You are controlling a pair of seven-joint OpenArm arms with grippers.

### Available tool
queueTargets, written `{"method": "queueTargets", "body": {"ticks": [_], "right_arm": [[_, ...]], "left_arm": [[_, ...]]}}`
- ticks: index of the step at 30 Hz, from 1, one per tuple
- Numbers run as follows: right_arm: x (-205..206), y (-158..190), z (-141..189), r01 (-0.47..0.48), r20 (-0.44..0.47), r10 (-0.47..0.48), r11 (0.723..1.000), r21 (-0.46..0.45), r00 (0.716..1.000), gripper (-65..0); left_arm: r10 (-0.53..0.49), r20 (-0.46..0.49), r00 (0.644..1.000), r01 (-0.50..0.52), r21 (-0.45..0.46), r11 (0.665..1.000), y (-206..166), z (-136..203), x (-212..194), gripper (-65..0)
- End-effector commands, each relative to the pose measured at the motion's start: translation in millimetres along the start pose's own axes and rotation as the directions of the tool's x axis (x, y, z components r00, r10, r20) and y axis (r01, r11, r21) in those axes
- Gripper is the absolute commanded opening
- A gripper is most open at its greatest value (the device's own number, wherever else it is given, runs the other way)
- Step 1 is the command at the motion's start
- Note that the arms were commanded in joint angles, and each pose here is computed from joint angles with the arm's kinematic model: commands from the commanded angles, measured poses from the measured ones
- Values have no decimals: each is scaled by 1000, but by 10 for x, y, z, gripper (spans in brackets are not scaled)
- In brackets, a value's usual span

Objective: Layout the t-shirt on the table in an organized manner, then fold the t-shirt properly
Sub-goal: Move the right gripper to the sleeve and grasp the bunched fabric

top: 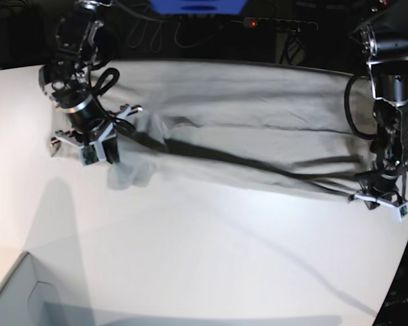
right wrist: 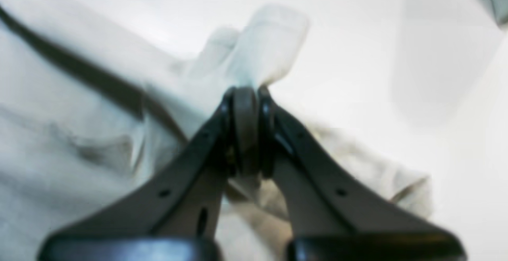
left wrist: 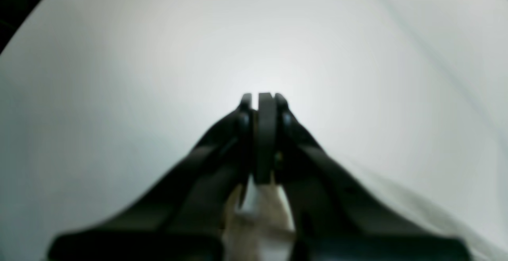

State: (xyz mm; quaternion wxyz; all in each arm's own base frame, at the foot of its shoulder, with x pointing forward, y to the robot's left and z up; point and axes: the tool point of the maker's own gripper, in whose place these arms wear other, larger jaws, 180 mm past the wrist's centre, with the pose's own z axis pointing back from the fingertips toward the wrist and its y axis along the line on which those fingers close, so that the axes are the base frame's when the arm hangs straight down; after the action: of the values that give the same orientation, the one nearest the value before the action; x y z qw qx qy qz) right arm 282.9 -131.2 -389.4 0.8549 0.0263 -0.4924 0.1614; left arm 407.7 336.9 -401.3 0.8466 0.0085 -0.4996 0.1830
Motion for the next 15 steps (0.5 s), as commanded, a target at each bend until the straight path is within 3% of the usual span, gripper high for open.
{"method": "queueTargets", "body": {"ticks": [1,4,11,15], "right_arm": [[99,28,24,4,44,-5,1000,9,999,-650],[-36,277,57,-1,11,0,998,70,1000,-639],[-247,579,226,-5,-40,10,991,136,999,-390],[-188,546,365,-26,-25,29,993,117,999,-299]], "left_arm": [[-12,75,997,12,-6,1000,9,24,277,-648],[-21,84,996,22,-15,1000,-19,62,280,-648],[-25,70,997,26,-11,1000,10,84,196,-648],[-25,70,997,26,-11,1000,10,84,196,-648]]}}
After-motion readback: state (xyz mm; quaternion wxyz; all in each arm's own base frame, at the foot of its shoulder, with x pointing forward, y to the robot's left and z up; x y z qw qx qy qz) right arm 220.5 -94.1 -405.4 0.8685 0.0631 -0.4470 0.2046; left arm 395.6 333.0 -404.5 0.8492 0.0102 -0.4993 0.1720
